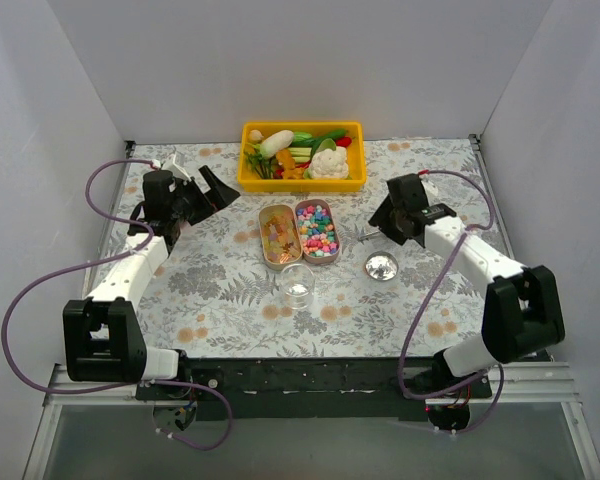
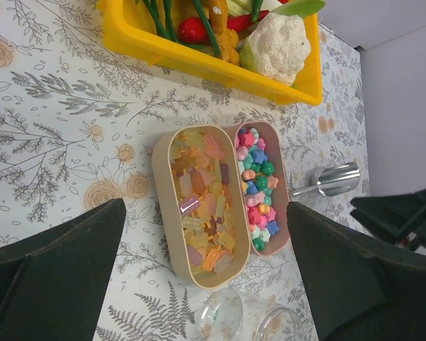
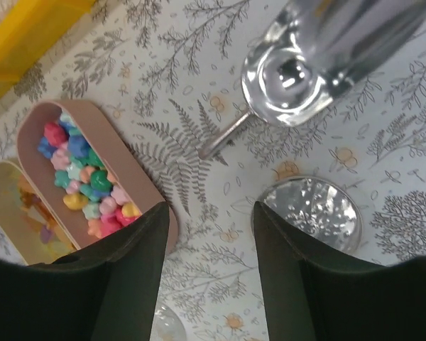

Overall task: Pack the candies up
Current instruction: Pick up the spatula from the center of the board.

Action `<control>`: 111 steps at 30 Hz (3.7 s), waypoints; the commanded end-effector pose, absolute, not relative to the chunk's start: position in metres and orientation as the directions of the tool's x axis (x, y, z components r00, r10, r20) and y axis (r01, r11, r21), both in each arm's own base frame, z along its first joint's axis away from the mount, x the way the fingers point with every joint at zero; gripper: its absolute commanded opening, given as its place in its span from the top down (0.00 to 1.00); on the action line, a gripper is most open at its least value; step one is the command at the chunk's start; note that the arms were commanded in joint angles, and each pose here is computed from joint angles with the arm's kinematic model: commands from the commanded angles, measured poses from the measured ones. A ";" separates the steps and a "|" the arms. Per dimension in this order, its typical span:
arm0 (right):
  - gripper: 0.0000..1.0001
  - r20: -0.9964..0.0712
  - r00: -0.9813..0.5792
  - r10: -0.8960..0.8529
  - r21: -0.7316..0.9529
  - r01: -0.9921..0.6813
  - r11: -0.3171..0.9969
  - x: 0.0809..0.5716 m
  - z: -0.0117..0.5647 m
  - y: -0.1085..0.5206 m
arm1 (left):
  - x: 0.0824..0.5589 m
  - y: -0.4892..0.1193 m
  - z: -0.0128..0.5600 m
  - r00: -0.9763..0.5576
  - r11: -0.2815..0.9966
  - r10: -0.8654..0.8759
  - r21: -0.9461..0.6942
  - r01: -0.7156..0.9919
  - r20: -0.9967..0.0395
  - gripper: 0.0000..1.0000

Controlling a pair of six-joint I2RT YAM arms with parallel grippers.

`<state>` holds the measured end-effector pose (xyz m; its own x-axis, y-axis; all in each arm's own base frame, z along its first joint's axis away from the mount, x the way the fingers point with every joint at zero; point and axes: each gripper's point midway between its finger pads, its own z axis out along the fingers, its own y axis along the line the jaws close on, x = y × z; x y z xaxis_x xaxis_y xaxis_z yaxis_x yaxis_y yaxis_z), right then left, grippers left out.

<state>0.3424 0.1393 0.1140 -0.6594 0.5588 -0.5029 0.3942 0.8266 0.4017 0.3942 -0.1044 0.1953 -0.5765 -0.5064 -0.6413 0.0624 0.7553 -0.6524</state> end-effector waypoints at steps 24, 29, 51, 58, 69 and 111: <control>0.52 -0.350 -0.596 0.723 0.237 0.690 0.684 0.396 0.048 0.154 | 0.406 -0.134 0.207 -0.609 0.755 -0.443 -0.640 0.143 -0.658 0.02; 0.52 -0.368 -0.585 0.723 0.219 0.701 0.678 0.395 0.042 0.148 | 0.406 -0.136 0.207 -0.612 0.755 -0.438 -0.639 0.147 -0.658 0.02; 0.60 -0.438 -0.532 0.725 0.160 0.747 0.645 0.403 0.025 0.128 | 0.402 -0.138 0.209 -0.610 0.772 -0.419 -0.618 0.152 -0.673 0.02; 0.99 -0.447 -0.574 0.686 0.165 0.701 0.694 0.403 0.029 0.129 | 0.399 -0.147 0.209 -0.641 0.755 -0.388 -0.627 0.192 -0.663 0.02; 0.99 -0.416 -0.818 0.398 0.206 0.342 0.917 0.387 0.090 0.156 | 0.377 -0.219 0.218 -0.642 0.796 -0.154 -0.480 0.370 -0.751 0.02; 0.99 -0.522 -0.793 -0.314 0.426 -0.561 0.709 0.221 0.244 0.288 | 0.369 -0.274 0.182 -0.681 0.739 -0.033 -0.477 0.476 -0.731 0.02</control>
<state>0.2226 0.2712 0.2113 -0.8277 -0.3141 -0.4650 -0.5060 0.7761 0.3764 0.3641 -0.2807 0.1877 -0.6931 -0.0377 -0.7198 0.4945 0.7017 -0.5129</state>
